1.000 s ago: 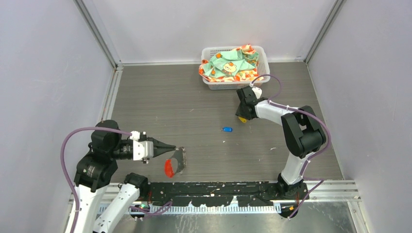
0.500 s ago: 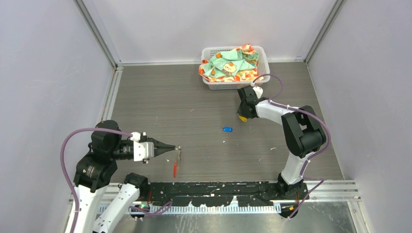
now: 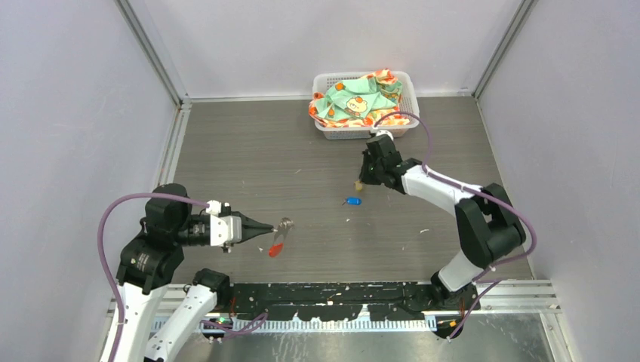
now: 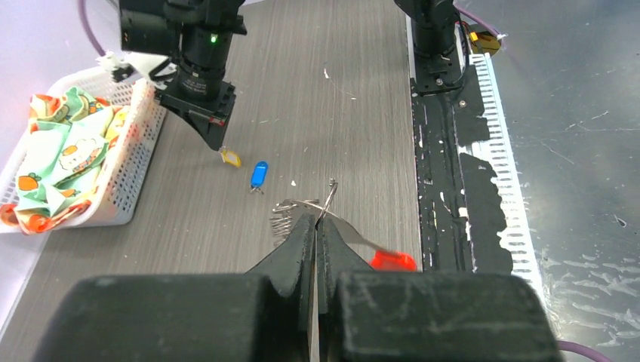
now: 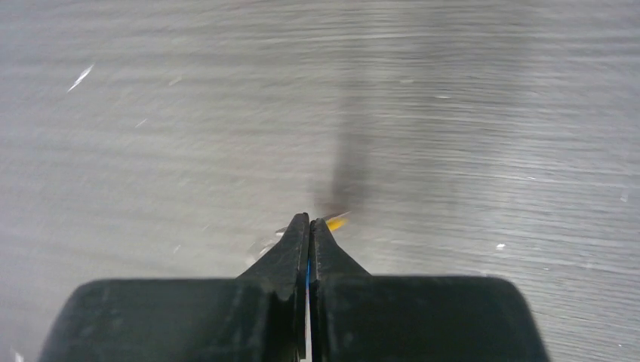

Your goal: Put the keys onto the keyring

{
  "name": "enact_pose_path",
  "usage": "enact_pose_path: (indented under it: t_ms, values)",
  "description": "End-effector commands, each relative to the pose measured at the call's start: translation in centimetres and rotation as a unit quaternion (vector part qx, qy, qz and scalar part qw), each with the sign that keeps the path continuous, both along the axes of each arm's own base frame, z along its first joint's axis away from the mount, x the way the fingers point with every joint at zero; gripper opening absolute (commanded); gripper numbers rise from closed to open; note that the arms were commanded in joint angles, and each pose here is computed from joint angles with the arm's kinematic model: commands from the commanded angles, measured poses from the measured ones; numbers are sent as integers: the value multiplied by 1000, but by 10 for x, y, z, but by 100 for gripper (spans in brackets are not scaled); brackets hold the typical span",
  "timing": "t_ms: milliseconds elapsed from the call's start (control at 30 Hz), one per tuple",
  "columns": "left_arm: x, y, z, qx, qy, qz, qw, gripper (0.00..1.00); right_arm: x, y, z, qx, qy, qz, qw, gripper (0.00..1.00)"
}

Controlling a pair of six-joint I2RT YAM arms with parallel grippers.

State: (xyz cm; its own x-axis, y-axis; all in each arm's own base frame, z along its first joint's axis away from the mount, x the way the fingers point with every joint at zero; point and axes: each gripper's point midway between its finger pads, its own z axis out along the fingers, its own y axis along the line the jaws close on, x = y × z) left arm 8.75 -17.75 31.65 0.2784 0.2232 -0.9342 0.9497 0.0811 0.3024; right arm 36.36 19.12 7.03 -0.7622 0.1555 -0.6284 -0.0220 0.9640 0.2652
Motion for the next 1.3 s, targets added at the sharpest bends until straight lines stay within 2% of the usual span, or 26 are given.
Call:
enact_pose_path:
  t_ms: [0, 133, 333, 567, 733, 967, 1133, 1267]
  values:
    - [0, -2, 11, -8, 5, -5, 1000, 0, -30, 36, 34, -19, -46, 148, 988, 1]
    - [0, -2, 13, -11, 2, -2, 1000, 0, -74, 65, 42, -7, -44, 249, 967, 1]
    - [0, -1, 16, -11, -1, 1, 1000, 0, -133, 101, 47, 28, -26, 396, 918, 1]
    - [-1, 0, 18, -13, -7, 2, 1000, 0, -169, 118, 37, 36, 21, 493, 869, 1]
    - [-1, 0, 19, -13, -11, 3, 1000, 0, -172, 121, 9, -10, 76, 516, 853, 1]
    - [-4, 1, 18, -11, -14, 3, 1000, 0, -157, 130, -10, -61, 71, 522, 848, 2]
    - [-4, 1, 18, -10, -18, 2, 1000, 0, -151, 135, -12, -64, 62, 524, 847, 12]
    - [-5, 2, 17, -8, -23, 0, 1000, 0, -152, 135, -11, -62, 56, 519, 851, 28]
